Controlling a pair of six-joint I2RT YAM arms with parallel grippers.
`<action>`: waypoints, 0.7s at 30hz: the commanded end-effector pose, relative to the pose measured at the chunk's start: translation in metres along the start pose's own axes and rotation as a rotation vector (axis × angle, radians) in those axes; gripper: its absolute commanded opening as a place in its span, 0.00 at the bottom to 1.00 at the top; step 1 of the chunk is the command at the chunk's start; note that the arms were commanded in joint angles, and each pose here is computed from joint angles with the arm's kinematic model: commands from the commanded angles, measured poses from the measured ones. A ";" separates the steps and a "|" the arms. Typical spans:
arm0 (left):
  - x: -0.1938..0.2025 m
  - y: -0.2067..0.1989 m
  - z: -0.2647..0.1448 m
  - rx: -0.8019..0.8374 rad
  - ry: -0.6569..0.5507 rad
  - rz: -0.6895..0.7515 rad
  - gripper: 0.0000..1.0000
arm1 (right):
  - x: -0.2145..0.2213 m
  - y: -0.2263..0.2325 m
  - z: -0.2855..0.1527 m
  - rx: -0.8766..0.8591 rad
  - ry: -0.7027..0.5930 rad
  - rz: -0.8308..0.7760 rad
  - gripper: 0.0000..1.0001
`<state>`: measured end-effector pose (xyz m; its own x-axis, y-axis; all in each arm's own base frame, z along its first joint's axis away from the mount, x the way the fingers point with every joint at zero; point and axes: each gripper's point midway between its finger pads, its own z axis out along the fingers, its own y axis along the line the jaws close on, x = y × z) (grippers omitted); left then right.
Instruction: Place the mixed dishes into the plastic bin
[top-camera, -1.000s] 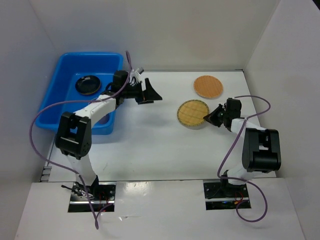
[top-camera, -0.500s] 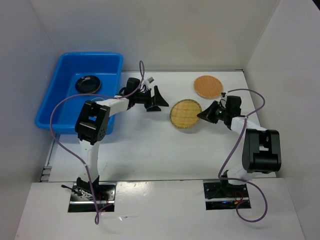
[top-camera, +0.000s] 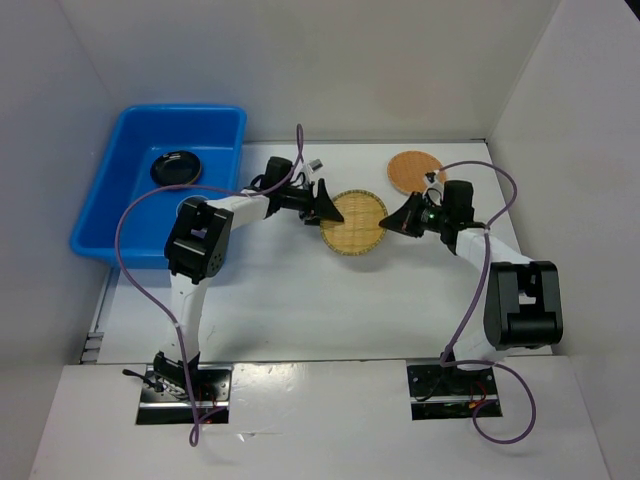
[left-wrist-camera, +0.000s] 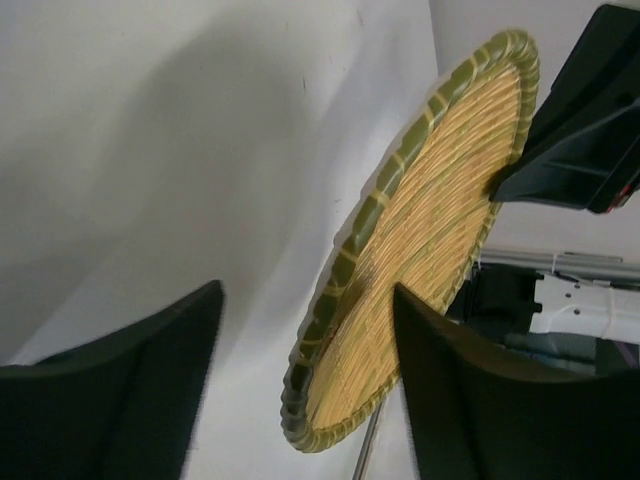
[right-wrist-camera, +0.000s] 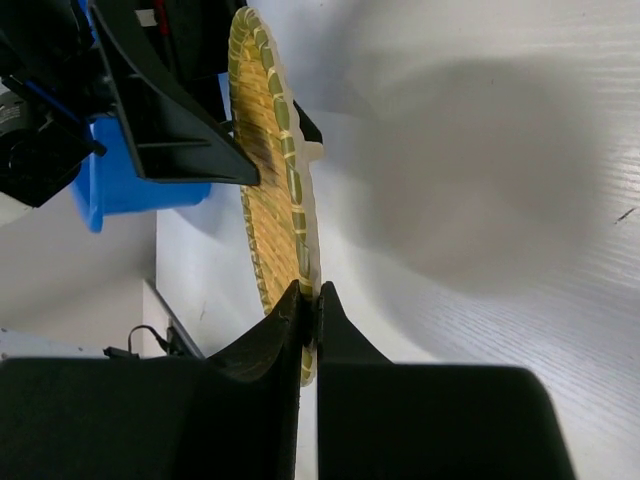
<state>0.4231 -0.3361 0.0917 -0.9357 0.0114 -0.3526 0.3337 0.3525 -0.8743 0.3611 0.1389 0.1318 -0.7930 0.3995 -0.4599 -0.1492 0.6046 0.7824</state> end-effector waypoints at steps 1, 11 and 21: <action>-0.011 -0.027 -0.005 0.074 0.000 0.116 0.70 | -0.027 0.041 -0.009 -0.102 -0.060 -0.126 0.00; -0.007 -0.050 -0.013 0.090 0.024 0.136 0.00 | -0.025 0.037 -0.004 -0.088 -0.045 -0.122 0.00; -0.107 -0.097 -0.100 -0.092 -0.317 0.231 0.00 | -0.058 0.023 -0.018 0.036 -0.163 -0.083 0.50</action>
<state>0.4309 -0.3222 0.1604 -0.8943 -0.0163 -0.4472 0.4106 0.3675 -0.8345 0.3801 0.1281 0.1447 -0.7514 0.4221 -0.5072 -0.1390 0.6502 0.7470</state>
